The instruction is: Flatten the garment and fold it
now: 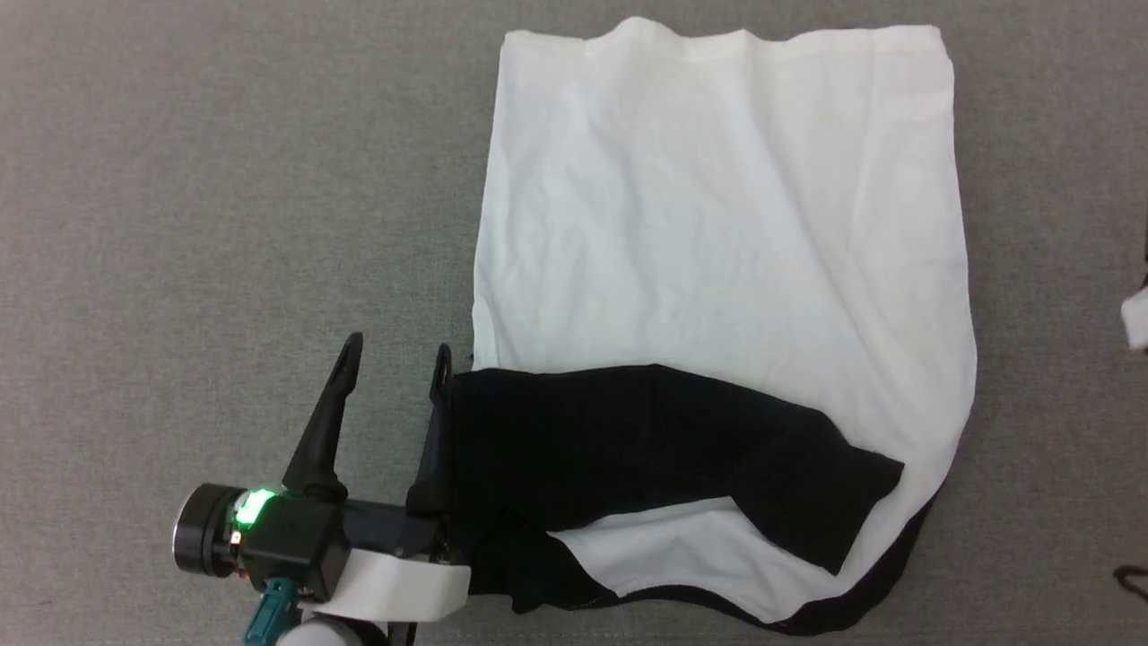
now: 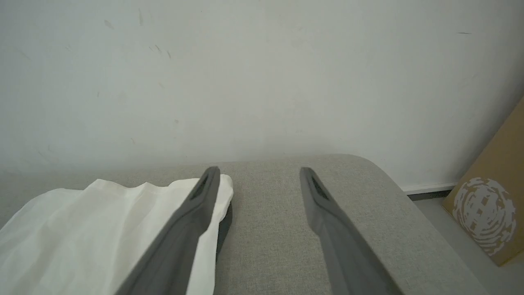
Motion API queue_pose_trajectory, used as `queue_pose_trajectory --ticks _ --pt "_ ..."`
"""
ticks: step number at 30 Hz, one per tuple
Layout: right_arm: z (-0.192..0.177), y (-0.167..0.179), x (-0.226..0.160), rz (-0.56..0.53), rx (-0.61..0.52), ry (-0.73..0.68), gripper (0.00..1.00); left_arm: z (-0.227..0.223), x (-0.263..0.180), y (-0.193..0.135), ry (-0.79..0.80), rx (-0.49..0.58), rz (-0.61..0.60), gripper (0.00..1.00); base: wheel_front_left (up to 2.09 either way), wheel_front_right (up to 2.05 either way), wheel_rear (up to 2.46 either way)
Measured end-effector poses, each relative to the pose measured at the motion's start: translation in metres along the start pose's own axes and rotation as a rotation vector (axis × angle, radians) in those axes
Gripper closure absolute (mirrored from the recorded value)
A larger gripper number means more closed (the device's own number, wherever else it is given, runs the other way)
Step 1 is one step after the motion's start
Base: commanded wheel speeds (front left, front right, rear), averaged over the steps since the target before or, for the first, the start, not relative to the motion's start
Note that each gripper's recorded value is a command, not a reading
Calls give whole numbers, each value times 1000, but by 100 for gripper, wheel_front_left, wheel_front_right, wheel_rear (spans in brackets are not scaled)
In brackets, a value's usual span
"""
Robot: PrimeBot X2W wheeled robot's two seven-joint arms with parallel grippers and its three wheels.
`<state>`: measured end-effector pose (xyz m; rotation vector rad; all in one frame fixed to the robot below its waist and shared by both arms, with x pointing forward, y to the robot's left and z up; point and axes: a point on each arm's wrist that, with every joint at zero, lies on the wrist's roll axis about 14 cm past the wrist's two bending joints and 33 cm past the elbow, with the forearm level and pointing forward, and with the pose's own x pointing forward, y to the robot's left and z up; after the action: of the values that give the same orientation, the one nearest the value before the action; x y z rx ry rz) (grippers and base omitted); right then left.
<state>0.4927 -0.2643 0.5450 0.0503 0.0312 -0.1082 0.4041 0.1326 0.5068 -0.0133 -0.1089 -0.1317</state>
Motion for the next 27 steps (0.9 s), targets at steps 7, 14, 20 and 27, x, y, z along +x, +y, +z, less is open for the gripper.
queue_pose_trajectory --ticks 7,14,20,27 --pt "-33 -6 21 10 -11 191 0 -14 5 -5 33 -4 -21 0 0 0 0" --pt "-65 -18 26 -3 -16 350 0 -26 6 -9 64 -11 -41 0 0 0 0" --pt "-86 -13 35 12 -16 399 0 -34 14 -10 75 -12 -51 0 0 0 0" --pt "-110 -7 44 26 -15 434 0 -49 16 -8 111 -10 -58 0 0 0 0"
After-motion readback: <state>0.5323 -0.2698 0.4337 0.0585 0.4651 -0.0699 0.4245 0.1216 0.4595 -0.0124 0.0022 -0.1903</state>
